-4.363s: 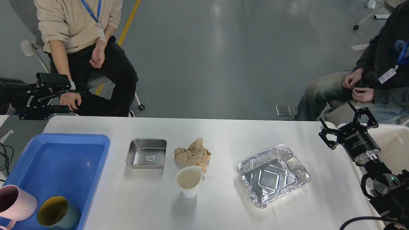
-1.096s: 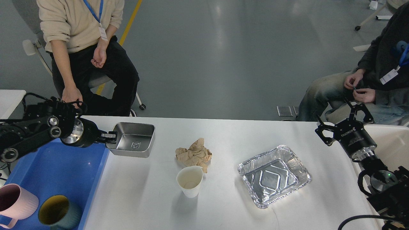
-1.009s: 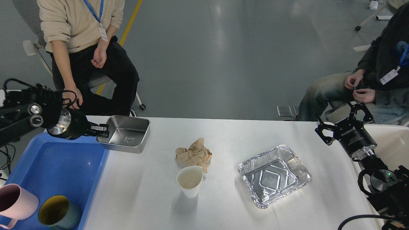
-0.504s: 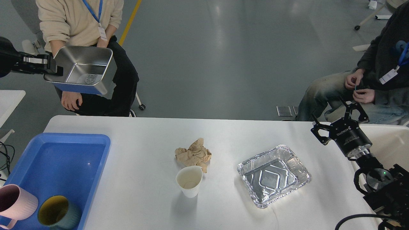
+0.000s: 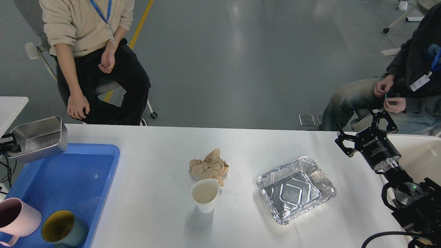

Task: Tidy desktop
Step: 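Lift the steel box and set it down in the blue tray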

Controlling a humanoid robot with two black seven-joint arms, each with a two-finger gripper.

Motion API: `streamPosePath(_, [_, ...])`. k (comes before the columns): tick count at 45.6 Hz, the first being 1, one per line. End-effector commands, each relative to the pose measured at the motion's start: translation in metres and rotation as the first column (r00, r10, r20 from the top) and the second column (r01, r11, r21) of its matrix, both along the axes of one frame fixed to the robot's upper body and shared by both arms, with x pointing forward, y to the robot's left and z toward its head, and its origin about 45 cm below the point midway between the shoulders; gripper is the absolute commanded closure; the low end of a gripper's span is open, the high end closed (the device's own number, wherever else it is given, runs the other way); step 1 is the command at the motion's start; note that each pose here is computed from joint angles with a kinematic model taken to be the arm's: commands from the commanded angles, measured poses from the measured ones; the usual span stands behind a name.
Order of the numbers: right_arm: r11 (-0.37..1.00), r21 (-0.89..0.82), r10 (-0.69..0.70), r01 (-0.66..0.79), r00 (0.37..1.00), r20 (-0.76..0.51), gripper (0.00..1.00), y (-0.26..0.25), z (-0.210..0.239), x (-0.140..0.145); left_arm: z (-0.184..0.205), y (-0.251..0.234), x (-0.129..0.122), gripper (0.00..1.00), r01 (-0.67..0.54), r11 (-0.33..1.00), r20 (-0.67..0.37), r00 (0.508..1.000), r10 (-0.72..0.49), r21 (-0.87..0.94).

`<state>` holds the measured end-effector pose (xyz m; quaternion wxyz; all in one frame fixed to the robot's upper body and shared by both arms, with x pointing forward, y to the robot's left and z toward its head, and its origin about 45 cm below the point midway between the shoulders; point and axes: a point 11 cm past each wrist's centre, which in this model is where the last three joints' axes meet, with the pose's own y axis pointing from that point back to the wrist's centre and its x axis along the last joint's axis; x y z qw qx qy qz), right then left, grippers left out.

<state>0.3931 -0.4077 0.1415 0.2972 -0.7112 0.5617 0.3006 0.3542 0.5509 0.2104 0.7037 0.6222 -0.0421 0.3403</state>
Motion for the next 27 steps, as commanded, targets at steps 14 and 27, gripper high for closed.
streamPosePath(14, [1.0, -0.017, 0.01, -0.011, 1.0, -0.018, 0.0, 0.0, -0.005, -0.004, -0.083, -0.02, -0.006, 0.95, -0.011, 0.998, -0.017, 1.0, 0.012, 0.063])
streamPosePath(27, [1.0, -0.018, 0.009, -0.009, 1.0, -0.019, 0.0, -0.001, -0.006, -0.005, -0.106, -0.033, -0.01, 0.93, 0.015, 0.995, -0.027, 1.0, -0.012, 0.094])
